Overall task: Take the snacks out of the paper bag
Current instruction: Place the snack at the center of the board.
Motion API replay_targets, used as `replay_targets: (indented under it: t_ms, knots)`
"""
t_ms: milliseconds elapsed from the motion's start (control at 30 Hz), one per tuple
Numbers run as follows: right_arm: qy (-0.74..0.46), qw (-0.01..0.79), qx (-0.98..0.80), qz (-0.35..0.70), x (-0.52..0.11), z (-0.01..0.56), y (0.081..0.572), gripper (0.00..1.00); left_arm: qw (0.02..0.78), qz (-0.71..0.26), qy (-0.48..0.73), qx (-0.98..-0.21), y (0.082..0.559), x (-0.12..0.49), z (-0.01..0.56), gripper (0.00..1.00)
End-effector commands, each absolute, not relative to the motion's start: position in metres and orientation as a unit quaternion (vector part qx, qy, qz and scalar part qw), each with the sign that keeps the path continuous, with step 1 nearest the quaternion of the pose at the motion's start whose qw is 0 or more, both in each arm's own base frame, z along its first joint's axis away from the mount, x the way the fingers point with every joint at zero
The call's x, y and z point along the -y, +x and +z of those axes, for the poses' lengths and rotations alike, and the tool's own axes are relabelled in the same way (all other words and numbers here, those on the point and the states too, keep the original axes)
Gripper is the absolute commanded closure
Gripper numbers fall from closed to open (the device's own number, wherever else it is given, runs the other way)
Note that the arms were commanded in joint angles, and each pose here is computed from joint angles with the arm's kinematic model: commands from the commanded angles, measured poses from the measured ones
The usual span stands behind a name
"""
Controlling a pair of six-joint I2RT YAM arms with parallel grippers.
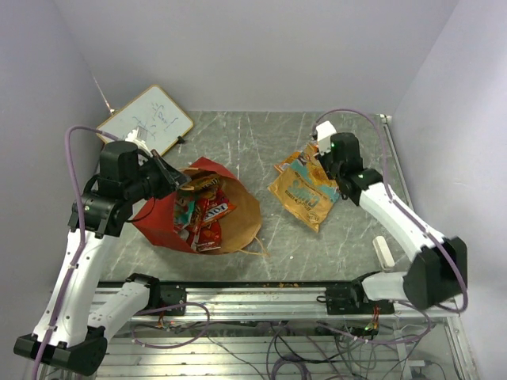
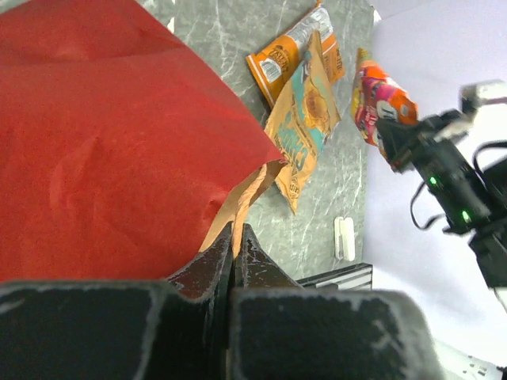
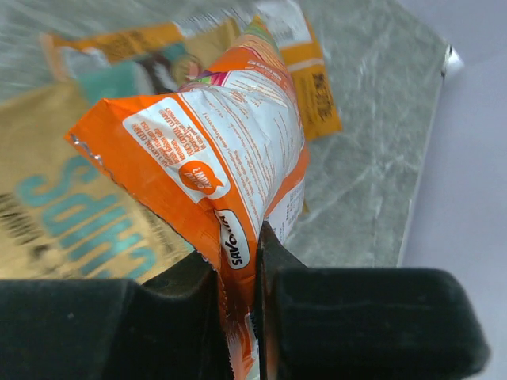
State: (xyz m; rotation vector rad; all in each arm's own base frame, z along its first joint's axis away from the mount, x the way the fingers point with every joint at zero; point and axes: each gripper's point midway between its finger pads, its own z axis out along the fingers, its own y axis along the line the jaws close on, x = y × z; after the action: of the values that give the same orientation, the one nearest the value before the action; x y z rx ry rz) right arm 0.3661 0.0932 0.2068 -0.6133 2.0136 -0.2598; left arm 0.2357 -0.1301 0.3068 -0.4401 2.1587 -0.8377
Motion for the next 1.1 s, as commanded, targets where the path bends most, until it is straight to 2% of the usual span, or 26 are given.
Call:
replay_targets:
  t_ms: [0,400,500,600,667,867,967,1067]
  knots:
    - [-0.241,0.5,-0.82,-0.141,-0.068,0.211,0.414,1.0,0.418,-0.349,-0.136,-0.828,0.241,0.136,0.325,0.93]
    - [-0.291,0.448,-0.809,-0.244,-0.056,0.16,0.499,1.0,0.413,-0.364,-0.146,-0.822,0.245,0.141,0.327,0.93]
    - [-0.289,0.425,-0.821,-0.251,-0.053,0.144,0.504,1.0,0.407,-0.367,-0.143,-0.824,0.243,0.143,0.33,0.93]
    - [-0.304,0.409,-0.835,-0.206,-0.069,0.123,0.493,0.98,0.404,-0.366,-0.133,-0.828,0.242,0.144,0.334,0.93]
    - [-0.303,0.405,-0.843,-0.183,-0.078,0.113,0.482,0.81,0.404,-0.363,-0.125,-0.831,0.241,0.144,0.336,0.93]
    - [-0.281,0.401,-0.87,-0.056,-0.115,0.112,0.443,0.44,0.404,-0.353,-0.12,-0.836,0.241,0.142,0.334,0.93]
    - [-0.273,0.419,-0.866,-0.017,-0.121,0.129,0.42,0.32,0.404,-0.366,-0.122,-0.829,0.241,0.145,0.334,0.93]
    - [-0.275,0.436,-0.856,0.049,-0.137,0.145,0.395,0.3,0.408,-0.369,-0.124,-0.826,0.24,0.145,0.336,0.93]
